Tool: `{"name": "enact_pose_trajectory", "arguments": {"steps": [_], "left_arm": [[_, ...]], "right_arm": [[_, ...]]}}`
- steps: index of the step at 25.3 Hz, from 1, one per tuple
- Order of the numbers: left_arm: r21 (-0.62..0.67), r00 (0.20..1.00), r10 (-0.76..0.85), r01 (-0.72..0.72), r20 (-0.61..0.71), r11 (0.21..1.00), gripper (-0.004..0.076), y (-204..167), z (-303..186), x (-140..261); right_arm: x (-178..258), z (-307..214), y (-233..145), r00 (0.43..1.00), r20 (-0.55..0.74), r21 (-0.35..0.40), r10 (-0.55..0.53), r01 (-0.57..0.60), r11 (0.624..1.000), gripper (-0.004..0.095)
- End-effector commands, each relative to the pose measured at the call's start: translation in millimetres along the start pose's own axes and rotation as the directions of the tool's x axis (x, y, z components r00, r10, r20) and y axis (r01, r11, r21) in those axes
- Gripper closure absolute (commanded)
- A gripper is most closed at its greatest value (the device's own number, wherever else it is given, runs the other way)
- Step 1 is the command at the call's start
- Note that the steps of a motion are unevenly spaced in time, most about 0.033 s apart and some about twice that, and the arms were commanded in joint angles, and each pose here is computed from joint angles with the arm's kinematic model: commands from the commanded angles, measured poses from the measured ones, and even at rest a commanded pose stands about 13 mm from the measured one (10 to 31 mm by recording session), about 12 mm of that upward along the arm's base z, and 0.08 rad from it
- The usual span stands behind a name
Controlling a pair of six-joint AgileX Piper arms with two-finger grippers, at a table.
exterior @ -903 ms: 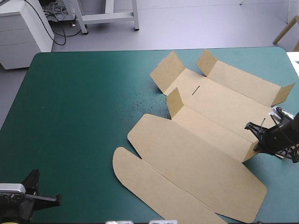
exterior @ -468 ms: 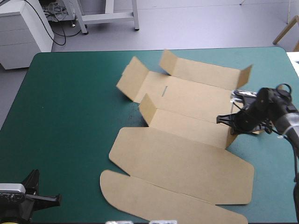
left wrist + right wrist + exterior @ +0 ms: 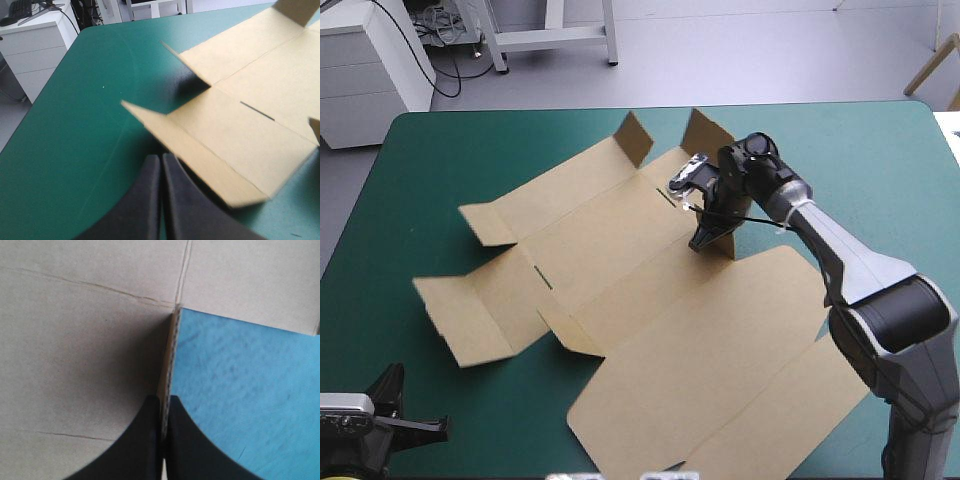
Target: Fold the box
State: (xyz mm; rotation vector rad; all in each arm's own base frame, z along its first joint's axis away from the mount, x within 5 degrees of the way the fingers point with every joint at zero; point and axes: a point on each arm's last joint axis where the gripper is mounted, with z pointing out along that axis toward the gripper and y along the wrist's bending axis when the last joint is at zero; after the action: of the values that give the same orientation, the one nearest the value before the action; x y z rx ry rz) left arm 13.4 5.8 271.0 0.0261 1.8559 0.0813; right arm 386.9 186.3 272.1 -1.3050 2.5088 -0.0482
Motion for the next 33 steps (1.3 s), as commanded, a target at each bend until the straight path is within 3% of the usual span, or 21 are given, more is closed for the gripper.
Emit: {"name": "enact_pose_trajectory", "arguments": {"steps": [1,6,10,15,22,28,30,33], "left_arm": [[0.0,0.994,-0.004,0.004,0.113,1.0,0.0734,1,-7,-12],[0.0,0.994,-0.004,0.004,0.113,1.0,0.0734,1,-7,-12],[0.0,0.994,-0.004,0.004,0.113,1.0,0.0734,1,-7,-12],[0.0,0.994,-0.004,0.004,0.113,1.0,0.0734,1,-7,-12],[0.002,0.994,-0.005,0.005,0.113,1.0,0.0734,1,-7,-12],[0.002,0.994,-0.005,0.005,0.113,1.0,0.0734,1,-7,-12],[0.002,0.994,-0.005,0.005,0.113,1.0,0.0734,1,-7,-12],[0.002,0.994,-0.005,0.005,0.113,1.0,0.0734,1,-7,-12]], "right_arm": [[-26,-33,2,0.966,0.081,0.08,-0.245,0.238,0.968,0.0927],[-52,-28,12,0.875,0.115,0.114,-0.471,0.459,0.881,0.0928],[-69,-22,28,0.749,0.135,0.154,-0.649,0.631,0.76,0.0928],[-89,-19,52,0.673,0.216,0.21,-0.708,0.676,0.706,0.0928],[-101,-12,70,0.644,0.269,0.232,-0.716,0.679,0.697,0.0928],[-108,-4,72,0.664,0.319,0.244,-0.676,0.632,0.736,0.0913],[-108,-3,72,0.686,0.328,0.227,-0.65,0.611,0.759,0.076],[-110,-8,72,0.748,0.363,0.202,-0.555,0.519,0.831,0.0337]]}}
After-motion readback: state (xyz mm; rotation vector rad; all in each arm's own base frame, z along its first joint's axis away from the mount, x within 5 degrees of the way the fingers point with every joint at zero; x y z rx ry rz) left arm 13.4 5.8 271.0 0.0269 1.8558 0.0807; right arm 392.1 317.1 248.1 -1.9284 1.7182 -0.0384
